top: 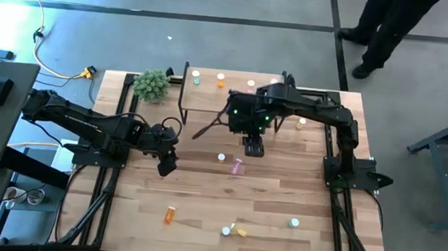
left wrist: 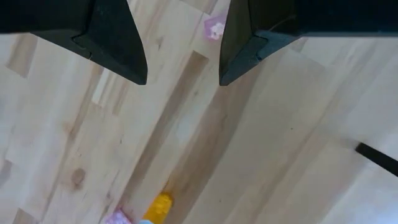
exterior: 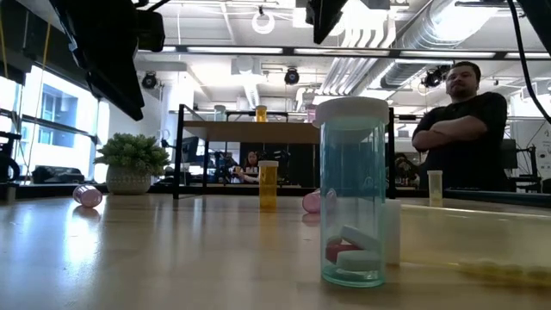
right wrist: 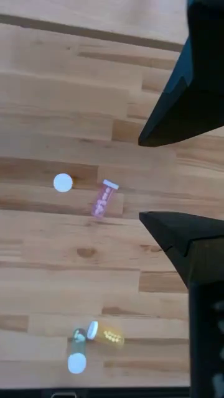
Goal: Pick and place medicine bottles onto shelf by color
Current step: Put the right blue pill bottle on the shelf aligned with the blue pill bottle
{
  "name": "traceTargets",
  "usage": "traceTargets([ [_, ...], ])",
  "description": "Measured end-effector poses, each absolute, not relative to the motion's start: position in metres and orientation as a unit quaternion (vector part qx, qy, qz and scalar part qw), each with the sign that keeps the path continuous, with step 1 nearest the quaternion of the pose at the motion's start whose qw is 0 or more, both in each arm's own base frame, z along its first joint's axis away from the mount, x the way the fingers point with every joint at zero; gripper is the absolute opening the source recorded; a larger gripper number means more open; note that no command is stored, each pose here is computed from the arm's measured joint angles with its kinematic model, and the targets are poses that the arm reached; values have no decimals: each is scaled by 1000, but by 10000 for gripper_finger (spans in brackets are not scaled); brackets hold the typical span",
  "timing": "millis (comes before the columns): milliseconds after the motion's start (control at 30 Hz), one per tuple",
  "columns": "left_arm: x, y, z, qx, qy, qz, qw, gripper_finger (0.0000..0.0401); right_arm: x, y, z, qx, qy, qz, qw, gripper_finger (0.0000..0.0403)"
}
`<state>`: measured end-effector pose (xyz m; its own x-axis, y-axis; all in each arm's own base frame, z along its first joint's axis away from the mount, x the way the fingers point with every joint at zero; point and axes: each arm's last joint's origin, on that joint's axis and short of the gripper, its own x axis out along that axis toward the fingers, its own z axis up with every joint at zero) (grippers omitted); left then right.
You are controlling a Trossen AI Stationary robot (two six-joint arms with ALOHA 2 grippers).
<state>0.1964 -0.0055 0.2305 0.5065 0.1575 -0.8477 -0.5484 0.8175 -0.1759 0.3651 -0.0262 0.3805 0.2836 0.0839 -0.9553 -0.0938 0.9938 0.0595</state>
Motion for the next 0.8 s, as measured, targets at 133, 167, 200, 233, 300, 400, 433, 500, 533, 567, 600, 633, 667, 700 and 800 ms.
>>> traceTargets([
  [133, 196, -6, 230, -222, 453, 202, 839, 188, 366, -16, 380, -13, 599, 43, 800, 172],
  [167, 196, -6, 230, -222, 454, 202, 839, 188, 366, -14, 380, -14, 599, 38, 800, 172],
  [200, 196, -6, 230, -223, 454, 201, 839, 188, 366, -11, 380, -16, 600, 36, 799, 172],
  [233, 196, -6, 230, -223, 454, 201, 839, 188, 366, -9, 377, -19, 604, 31, 796, 172],
  [300, 196, -6, 230, -223, 454, 201, 839, 188, 362, -6, 366, -22, 626, 22, 779, 172],
  [400, 196, -6, 230, -223, 454, 201, 839, 188, 350, -1, 345, -17, 661, 1, 750, 172],
  [433, 196, -6, 230, -223, 454, 201, 839, 188, 344, 1, 340, -15, 664, -4, 748, 172],
  [500, 196, -6, 230, -223, 454, 201, 839, 188, 334, 7, 330, -6, 662, -10, 749, 172],
  [533, 197, -6, 230, -223, 453, 201, 839, 188, 328, 10, 326, 0, 658, -15, 752, 172],
  [567, 197, -6, 230, -223, 453, 201, 839, 188, 321, 13, 322, 9, 656, -20, 754, 172],
  [600, 197, -6, 230, -223, 453, 201, 839, 188, 314, 16, 320, 19, 650, -26, 759, 172],
  [633, 197, -6, 231, -223, 453, 201, 840, 188, 307, 19, 317, 31, 645, -34, 763, 172],
  [667, 197, -6, 231, -223, 453, 201, 840, 188, 299, 22, 316, 42, 640, -41, 766, 172],
  [700, 197, -6, 231, -223, 452, 201, 840, 188, 291, 26, 313, 54, 633, -48, 771, 172],
  [800, 197, -6, 231, -222, 453, 201, 840, 188, 268, 38, 308, 93, 613, -69, 781, 172],
])
